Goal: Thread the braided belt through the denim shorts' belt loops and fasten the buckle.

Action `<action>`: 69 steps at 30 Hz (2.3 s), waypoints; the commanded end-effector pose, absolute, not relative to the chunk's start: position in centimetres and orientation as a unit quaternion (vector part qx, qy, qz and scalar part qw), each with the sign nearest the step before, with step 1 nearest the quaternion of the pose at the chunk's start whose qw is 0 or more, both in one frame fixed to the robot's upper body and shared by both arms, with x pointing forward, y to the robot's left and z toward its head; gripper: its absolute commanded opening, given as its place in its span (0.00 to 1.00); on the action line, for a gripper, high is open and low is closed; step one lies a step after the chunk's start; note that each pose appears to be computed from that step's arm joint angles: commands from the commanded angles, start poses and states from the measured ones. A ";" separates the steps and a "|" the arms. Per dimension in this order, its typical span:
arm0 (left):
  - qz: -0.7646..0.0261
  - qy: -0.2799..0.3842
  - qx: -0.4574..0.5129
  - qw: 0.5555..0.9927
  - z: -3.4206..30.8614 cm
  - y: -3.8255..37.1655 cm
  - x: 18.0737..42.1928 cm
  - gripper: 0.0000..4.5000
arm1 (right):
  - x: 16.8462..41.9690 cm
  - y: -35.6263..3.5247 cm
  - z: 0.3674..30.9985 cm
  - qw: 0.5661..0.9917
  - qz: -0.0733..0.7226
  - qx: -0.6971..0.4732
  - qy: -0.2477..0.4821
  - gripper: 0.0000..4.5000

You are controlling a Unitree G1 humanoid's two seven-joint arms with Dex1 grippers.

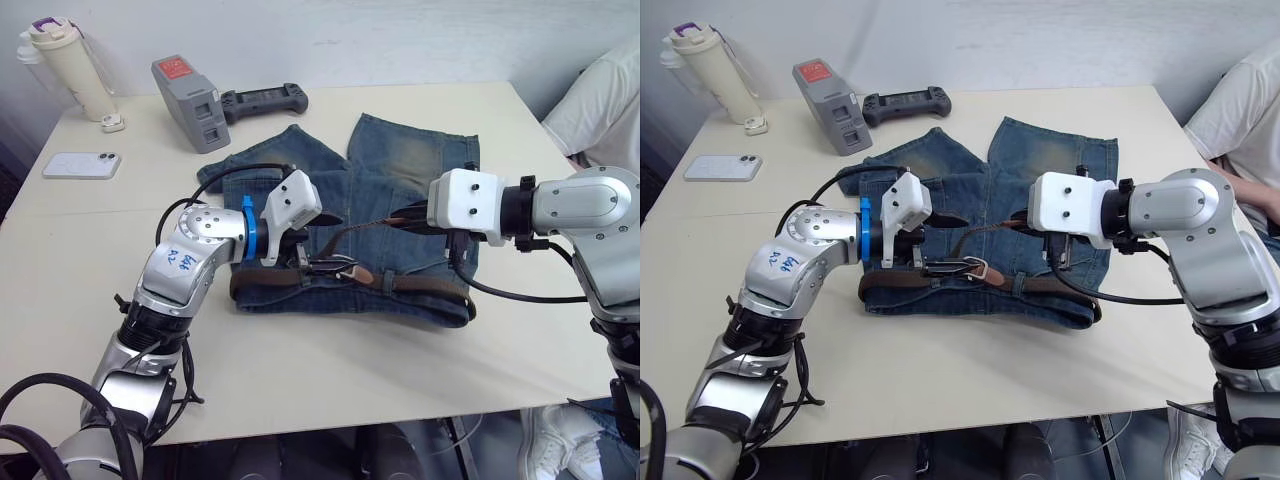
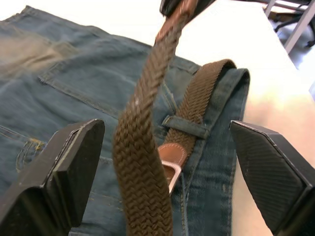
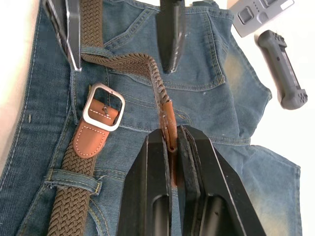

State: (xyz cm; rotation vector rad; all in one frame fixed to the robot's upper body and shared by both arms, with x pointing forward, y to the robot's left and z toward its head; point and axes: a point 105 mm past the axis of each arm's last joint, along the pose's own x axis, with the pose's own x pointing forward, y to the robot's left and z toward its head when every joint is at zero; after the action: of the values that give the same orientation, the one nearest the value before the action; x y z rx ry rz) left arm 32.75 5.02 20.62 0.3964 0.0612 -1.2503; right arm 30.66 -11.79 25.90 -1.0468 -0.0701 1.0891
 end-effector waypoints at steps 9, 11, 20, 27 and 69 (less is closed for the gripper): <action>-0.580 -0.007 0.185 0.793 21.3 3.7 33.2 0.19 | 29.5 -10.9 27.3 0.731 0.499 -0.462 -0.056 0.00; -0.578 -0.010 0.184 0.795 21.4 3.6 33.4 0.01 | 29.4 -10.9 27.3 0.733 0.501 -0.458 -0.052 0.00; -0.573 -0.010 0.190 0.797 21.2 4.1 33.8 0.01 | 29.3 -10.9 27.2 0.736 0.499 -0.455 -0.048 0.00; -0.548 0.001 0.184 0.816 21.2 5.6 34.6 0.00 | 29.1 -11.3 27.8 0.767 0.500 -0.399 -0.041 0.47; -0.516 0.095 0.190 0.830 18.3 11.0 34.0 0.00 | 32.1 -11.9 13.9 0.809 0.266 -0.524 0.007 0.98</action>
State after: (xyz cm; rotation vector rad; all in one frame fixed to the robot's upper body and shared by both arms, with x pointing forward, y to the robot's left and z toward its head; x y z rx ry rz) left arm 34.14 11.29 17.70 0.3775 0.2324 -1.0804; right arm 31.35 -10.34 13.51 -1.0849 -0.0127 0.6560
